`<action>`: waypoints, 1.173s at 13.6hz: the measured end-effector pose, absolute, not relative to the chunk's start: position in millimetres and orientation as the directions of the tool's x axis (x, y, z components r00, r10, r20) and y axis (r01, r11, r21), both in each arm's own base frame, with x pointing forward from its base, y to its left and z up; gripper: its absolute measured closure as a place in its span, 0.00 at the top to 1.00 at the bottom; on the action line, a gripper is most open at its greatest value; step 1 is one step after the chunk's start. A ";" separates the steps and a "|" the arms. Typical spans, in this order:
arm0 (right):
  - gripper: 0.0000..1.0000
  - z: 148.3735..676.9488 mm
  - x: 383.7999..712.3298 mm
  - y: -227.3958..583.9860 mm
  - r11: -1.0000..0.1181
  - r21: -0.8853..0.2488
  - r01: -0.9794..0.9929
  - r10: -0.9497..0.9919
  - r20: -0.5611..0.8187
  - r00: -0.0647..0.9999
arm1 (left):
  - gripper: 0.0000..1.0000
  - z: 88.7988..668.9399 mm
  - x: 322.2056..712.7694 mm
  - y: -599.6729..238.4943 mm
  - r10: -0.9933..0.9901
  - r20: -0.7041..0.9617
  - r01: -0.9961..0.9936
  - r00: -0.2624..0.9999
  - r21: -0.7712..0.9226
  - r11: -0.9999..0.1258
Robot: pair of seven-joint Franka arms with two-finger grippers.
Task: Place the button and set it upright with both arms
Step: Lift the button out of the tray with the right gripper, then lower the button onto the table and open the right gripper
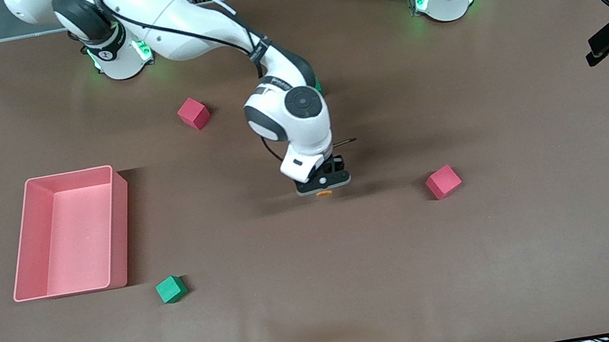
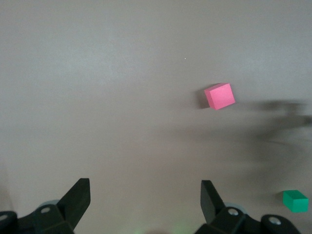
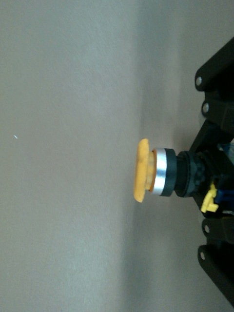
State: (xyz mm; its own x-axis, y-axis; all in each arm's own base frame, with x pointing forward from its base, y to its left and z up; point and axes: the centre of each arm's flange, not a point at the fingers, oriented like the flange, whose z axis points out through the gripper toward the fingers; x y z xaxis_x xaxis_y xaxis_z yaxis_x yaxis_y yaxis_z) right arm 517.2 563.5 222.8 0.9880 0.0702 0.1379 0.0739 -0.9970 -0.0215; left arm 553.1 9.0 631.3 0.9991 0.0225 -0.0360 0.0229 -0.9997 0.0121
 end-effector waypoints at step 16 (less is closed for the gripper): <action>1.00 304.4 562.5 531.8 -0.999 0.038 -0.016 -0.010 0.151 0.989 | 1.00 629.3 553.9 2.9 0.007 -0.040 0.007 0.999 0.015 -1.000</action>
